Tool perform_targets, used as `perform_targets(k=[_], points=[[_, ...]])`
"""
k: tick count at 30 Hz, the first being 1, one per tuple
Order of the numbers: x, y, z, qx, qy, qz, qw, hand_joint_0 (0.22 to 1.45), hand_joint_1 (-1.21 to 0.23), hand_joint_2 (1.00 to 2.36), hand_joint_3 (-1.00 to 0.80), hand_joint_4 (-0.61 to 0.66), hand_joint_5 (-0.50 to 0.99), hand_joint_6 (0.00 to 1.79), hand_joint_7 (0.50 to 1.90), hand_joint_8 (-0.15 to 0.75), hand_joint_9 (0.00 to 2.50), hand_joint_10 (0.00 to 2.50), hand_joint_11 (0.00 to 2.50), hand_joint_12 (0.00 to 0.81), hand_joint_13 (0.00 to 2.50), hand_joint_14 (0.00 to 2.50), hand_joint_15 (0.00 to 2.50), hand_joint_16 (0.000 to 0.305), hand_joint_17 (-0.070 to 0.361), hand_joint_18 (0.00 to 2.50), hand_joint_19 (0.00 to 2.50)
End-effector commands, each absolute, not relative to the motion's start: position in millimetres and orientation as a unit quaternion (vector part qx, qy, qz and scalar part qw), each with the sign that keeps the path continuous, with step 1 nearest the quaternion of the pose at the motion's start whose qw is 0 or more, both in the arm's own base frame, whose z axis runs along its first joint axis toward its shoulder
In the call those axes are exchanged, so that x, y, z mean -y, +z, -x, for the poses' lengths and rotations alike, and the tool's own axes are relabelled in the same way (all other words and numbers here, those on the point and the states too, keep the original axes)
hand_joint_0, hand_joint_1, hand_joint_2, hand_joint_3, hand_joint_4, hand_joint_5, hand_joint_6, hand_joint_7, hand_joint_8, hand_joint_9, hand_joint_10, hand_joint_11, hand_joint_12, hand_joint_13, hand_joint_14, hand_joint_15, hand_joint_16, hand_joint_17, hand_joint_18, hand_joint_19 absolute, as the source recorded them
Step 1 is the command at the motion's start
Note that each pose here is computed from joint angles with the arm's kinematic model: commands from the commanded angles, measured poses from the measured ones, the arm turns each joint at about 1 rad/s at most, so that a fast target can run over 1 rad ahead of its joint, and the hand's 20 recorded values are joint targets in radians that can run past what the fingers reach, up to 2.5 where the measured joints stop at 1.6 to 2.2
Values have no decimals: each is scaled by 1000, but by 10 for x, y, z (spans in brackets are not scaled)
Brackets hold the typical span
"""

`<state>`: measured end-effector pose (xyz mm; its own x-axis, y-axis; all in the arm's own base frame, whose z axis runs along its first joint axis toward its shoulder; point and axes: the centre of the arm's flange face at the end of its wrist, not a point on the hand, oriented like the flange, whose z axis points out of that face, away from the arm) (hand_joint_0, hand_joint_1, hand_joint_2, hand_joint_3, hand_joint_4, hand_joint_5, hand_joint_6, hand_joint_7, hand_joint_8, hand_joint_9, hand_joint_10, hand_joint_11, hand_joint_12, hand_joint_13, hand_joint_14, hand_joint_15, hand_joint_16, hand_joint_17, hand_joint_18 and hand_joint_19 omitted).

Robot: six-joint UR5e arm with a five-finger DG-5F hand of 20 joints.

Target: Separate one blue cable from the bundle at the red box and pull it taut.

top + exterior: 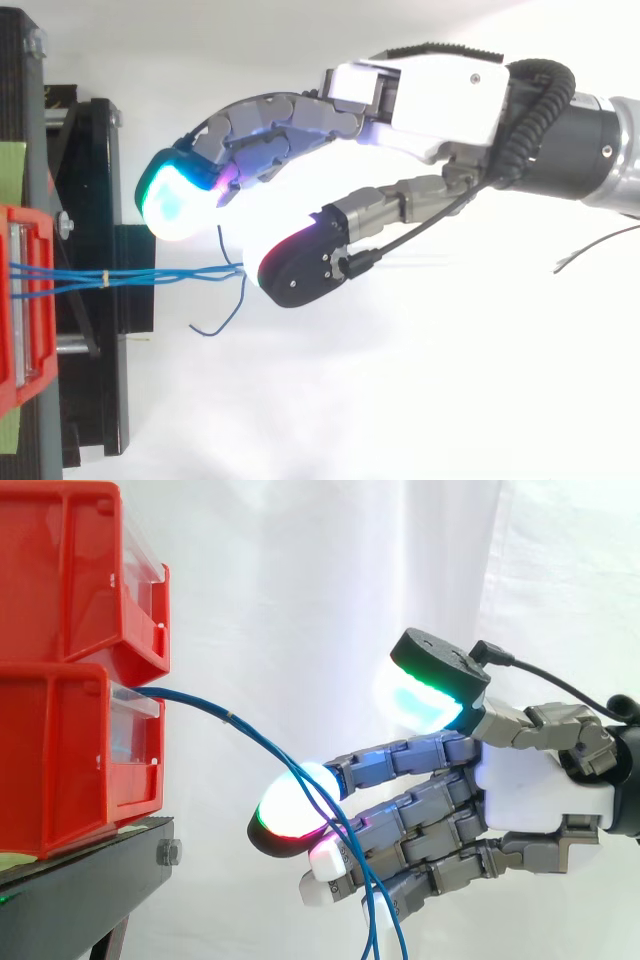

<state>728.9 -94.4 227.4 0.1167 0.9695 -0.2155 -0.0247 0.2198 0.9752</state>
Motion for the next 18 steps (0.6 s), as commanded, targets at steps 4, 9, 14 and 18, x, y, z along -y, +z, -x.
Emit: perform_targets(k=[4,9,14,18], points=[[1041,2276,-7278,-505,430,-468,584,568,-580,1000,-500,231,-185,502,789,285,543,13,437,376,402,9,247,53,120,449,589],[1046,2243,-7280,-507,431,-468,581,568,-580,1000,-500,232,-185,503,789,284,538,13,434,377,401,9,250,53,120,452,588],[990,1903,-7507,-518,449,-464,561,569,-578,1000,-500,233,-196,503,819,283,526,15,434,378,394,11,247,54,120,447,586],[983,2034,-7569,-519,455,-458,560,564,-572,1000,-500,250,-206,503,901,281,510,14,449,379,380,9,243,54,122,439,580]])
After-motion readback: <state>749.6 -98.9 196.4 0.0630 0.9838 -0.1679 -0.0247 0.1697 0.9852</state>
